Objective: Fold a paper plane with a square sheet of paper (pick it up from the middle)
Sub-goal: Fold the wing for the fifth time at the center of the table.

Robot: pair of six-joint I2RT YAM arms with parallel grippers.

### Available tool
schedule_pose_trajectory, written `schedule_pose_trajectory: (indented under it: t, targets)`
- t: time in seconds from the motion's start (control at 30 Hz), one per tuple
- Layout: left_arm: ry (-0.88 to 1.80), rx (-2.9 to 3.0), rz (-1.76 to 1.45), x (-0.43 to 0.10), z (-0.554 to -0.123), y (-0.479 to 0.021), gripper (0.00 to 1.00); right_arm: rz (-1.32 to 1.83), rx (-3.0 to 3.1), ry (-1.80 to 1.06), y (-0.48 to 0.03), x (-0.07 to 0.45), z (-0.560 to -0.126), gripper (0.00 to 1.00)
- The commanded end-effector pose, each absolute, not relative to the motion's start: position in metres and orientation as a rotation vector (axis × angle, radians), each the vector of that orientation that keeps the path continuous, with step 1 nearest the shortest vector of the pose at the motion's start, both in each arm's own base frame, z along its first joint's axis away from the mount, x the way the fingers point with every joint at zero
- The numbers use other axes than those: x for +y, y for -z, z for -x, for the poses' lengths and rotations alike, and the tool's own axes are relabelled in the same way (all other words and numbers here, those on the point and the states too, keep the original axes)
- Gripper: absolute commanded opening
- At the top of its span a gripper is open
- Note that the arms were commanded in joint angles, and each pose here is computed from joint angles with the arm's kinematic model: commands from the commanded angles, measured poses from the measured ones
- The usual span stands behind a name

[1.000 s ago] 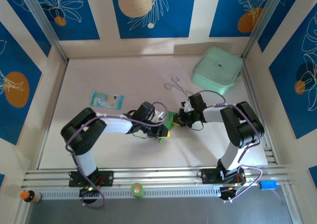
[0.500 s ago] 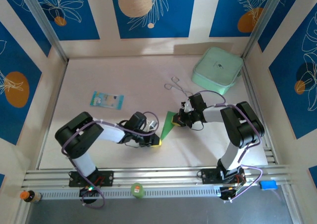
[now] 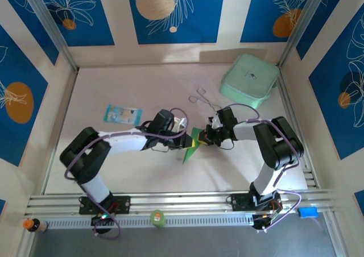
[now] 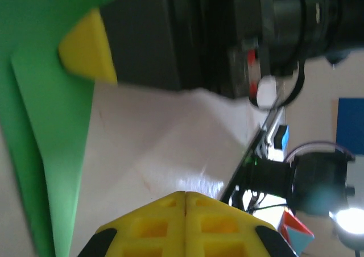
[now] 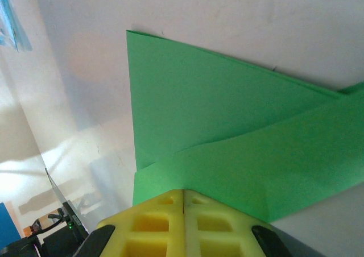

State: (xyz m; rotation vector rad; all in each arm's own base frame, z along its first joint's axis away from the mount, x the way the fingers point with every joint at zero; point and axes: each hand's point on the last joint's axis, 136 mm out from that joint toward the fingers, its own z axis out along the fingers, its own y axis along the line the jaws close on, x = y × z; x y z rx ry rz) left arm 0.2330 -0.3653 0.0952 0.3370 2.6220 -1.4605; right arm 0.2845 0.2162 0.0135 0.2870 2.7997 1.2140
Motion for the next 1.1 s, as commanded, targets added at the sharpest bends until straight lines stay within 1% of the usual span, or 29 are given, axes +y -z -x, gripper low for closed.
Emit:
schedule_pose_trajectory:
  t: [0.0, 0.17, 0.4, 0.57, 0.7, 0.8, 0.97, 1.07]
  targets:
    - [1.422, 2.696, -0.348, -0.368, -0.242, -0.069, 0.0, -0.411, 2.92, -1.054, 0.015, 0.193, -0.266, 0.02]
    - [1.417, 2.763, -0.354, -0.375, -0.244, -0.044, 0.0, -0.407, 2.918, -1.064, 0.014, 0.194, -0.266, 0.02]
    - [1.198, 2.934, -0.291, -0.339, -0.222, 0.007, 0.0, -0.371, 2.879, -1.099, 0.003, 0.198, -0.269, 0.03]
    - [1.19, 2.989, -0.232, -0.321, -0.199, 0.028, 0.0, -0.304, 2.791, -1.156, -0.024, 0.204, -0.28, 0.04]
    - [1.192, 2.998, -0.208, -0.314, -0.192, 0.032, 0.0, -0.235, 2.73, -1.218, -0.043, 0.215, -0.28, 0.05]
    - [1.211, 2.981, -0.2, -0.317, -0.194, 0.03, 0.0, -0.193, 2.733, -1.247, -0.045, 0.229, -0.271, 0.05]
    - [1.227, 2.96, -0.185, -0.322, -0.2, 0.026, 0.0, -0.172, 2.809, -1.198, -0.026, 0.241, -0.252, 0.04]
    - [1.23, 2.958, -0.173, -0.322, -0.2, 0.026, 0.0, -0.191, 2.877, -1.155, -0.009, 0.239, -0.239, 0.03]
